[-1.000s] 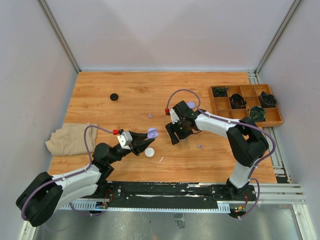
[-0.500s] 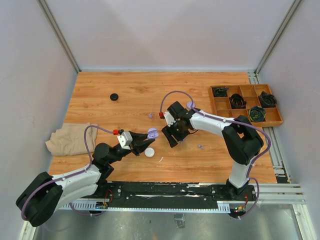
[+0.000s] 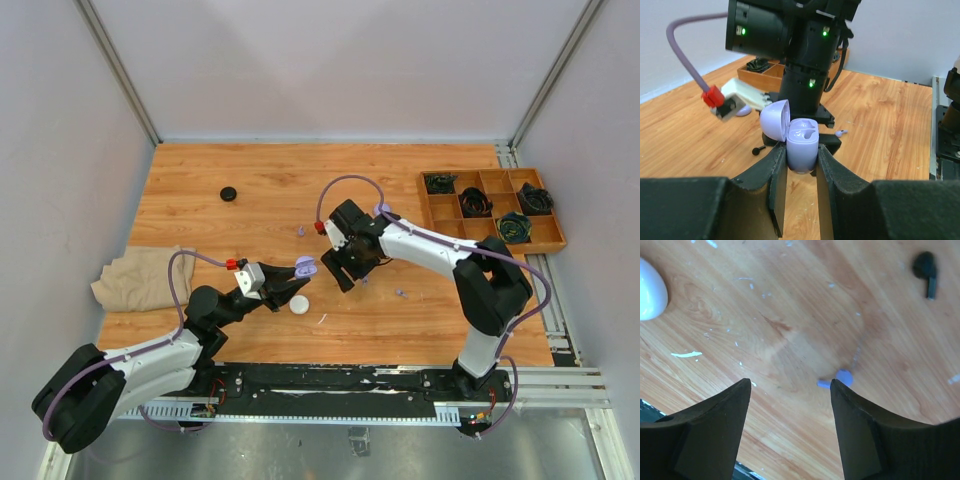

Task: Insert the wireless bluetooth earbuds into the charging case
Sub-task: Pick up the earbud from the center of the board.

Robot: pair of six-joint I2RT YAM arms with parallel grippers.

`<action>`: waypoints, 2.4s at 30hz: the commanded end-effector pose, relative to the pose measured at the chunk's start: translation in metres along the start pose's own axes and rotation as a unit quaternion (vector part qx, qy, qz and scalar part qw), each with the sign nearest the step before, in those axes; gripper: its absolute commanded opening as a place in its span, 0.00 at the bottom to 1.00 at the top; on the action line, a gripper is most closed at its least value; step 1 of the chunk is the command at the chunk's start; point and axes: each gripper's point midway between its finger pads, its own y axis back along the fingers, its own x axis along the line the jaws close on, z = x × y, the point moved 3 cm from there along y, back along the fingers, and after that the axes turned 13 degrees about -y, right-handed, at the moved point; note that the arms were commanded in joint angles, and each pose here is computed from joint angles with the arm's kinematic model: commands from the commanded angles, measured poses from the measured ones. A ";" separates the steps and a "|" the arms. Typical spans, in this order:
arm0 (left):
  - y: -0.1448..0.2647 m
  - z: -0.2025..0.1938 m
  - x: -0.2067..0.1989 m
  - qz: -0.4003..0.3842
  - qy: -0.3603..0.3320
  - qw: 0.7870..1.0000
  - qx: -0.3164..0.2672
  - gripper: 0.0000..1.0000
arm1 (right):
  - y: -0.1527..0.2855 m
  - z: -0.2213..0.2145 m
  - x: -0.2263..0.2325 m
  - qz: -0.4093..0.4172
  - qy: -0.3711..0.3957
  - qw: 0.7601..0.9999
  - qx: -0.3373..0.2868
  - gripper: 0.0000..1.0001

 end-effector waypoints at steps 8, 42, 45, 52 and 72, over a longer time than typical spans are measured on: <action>-0.003 0.014 0.003 0.003 -0.009 1.000 -0.025 0.00 | 0.029 -0.003 -0.021 -0.127 -0.181 0.974 -0.050 0.73; -0.005 0.014 0.001 -0.003 -0.007 1.000 -0.021 0.00 | -0.022 -0.012 -0.050 -0.174 -0.337 0.923 -0.060 0.39; -0.005 0.014 0.001 -0.004 -0.007 1.000 -0.022 0.00 | -0.024 -0.013 -0.049 -0.172 -0.336 0.924 -0.057 0.37; -0.005 0.014 0.001 -0.004 -0.008 1.000 -0.021 0.00 | -0.023 -0.015 -0.048 -0.168 -0.328 0.928 -0.055 0.29; 0.000 0.008 0.011 0.039 -0.005 0.999 -0.019 0.00 | 0.038 0.017 -0.026 -0.146 -0.231 0.945 -0.181 0.19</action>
